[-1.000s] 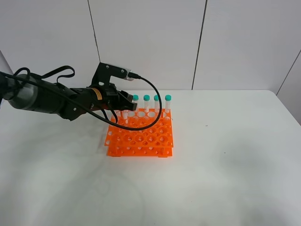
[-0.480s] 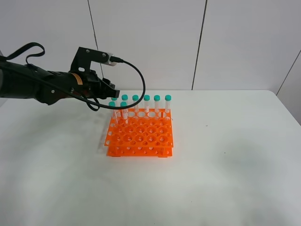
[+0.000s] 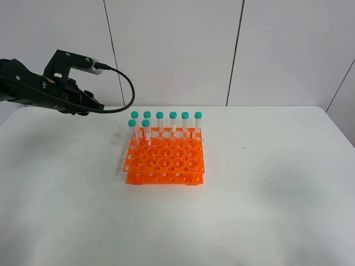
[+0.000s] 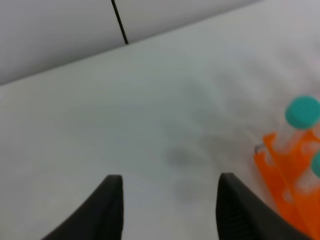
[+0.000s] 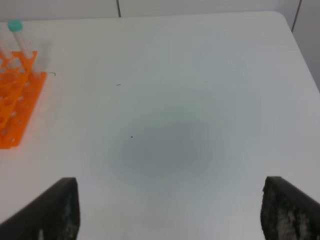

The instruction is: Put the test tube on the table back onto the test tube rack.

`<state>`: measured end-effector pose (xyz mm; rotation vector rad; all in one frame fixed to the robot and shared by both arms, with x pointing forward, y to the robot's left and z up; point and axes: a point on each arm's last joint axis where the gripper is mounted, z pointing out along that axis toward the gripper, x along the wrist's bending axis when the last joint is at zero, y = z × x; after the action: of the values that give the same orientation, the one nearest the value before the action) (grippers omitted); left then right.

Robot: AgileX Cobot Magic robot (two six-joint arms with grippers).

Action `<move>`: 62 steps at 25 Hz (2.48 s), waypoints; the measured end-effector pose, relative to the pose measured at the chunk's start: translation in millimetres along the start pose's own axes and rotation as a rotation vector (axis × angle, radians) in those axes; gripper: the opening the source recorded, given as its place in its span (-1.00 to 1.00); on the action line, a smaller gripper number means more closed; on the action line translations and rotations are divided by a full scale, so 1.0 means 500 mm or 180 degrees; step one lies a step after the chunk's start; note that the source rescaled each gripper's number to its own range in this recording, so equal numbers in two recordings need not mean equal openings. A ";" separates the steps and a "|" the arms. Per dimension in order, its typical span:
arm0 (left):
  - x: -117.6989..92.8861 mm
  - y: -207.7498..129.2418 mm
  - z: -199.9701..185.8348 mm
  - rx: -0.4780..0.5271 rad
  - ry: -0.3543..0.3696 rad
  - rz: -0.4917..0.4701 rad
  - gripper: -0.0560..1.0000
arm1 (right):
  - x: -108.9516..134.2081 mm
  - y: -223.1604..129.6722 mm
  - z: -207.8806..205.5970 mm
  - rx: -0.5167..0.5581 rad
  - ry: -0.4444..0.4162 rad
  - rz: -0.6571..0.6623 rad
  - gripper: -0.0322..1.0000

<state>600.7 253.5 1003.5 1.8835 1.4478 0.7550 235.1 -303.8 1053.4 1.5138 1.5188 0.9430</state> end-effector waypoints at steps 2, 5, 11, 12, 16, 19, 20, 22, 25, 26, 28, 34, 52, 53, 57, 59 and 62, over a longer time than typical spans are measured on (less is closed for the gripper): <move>0.009 -0.006 -0.013 0.0067 -0.0019 -0.0001 -0.35 | 0.000 0.000 0.000 0.0000 0.0000 0.0000 0.76; 0.026 -0.030 -0.042 0.0139 0.0024 -0.0037 -0.35 | 0.000 0.000 0.000 0.0000 0.0000 0.0000 0.76; 0.048 -0.070 -0.116 0.0165 0.0130 -0.0135 -0.35 | 0.000 0.000 0.000 0.0000 0.0000 0.0000 0.76; 0.049 -0.075 -0.125 0.0246 0.0087 -0.0159 -0.35 | 0.000 0.000 0.000 0.0000 0.0000 0.0000 0.76; 0.022 -0.112 -0.161 0.1005 -0.0404 -0.0120 -0.35 | 0.000 0.000 0.000 0.0000 0.0000 0.0000 0.76; 0.012 -0.138 -0.197 0.1573 -0.0596 0.0098 -0.35 | 0.000 0.000 0.000 0.0000 0.0000 0.0000 0.76; 0.012 -0.150 -0.210 0.1838 -0.0623 0.0161 -0.35 | 0.000 0.000 0.000 0.0000 0.0000 0.0000 0.76; 0.015 -0.168 -0.233 0.2249 -0.0587 0.0190 -0.35 | 0.000 0.000 0.000 0.0000 0.0000 0.0000 0.76; 0.023 -0.186 -0.263 0.2763 -0.0358 0.0018 -0.35 | 0.000 0.000 0.000 0.0000 0.0000 0.0000 0.76; 0.025 -0.187 -0.269 0.2823 -0.0266 -0.0061 -0.35 | 0.000 0.000 0.000 0.0000 0.0000 0.0000 0.76; 0.030 -0.188 -0.276 0.2847 -0.0067 -0.0247 -0.35 | 0.000 0.000 0.000 0.0000 0.0000 0.0000 0.76; 0.031 -0.182 -0.295 0.2754 0.0087 -0.0378 -0.35 | 0.000 0.000 0.000 0.0000 0.0000 0.0000 0.76; -0.022 -0.201 -0.510 0.1313 0.0115 -0.0530 -0.35 | 0.000 0.000 0.000 0.0000 0.0000 0.0000 0.76; -0.026 -0.210 -0.519 0.1247 0.0120 -0.0519 -0.35 | 0.000 0.000 0.000 0.0000 0.0000 0.0000 0.76; -0.040 -0.251 -0.542 0.1084 0.0107 -0.0517 -0.35 | 0.000 0.000 0.000 0.0000 0.0000 0.0000 0.76; -0.045 -0.270 -0.545 0.1068 0.0106 -0.0516 -0.35 | 0.000 0.000 0.000 0.0000 0.0000 0.0000 0.76; -0.048 -0.287 -0.544 0.1080 0.0103 -0.0510 -0.35 | 0.000 0.000 0.000 0.0000 0.0000 0.0000 0.76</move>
<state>301.1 295.8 1063.0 1.9746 1.8148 0.4883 235.1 -303.8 1053.4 1.5138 1.5188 0.9430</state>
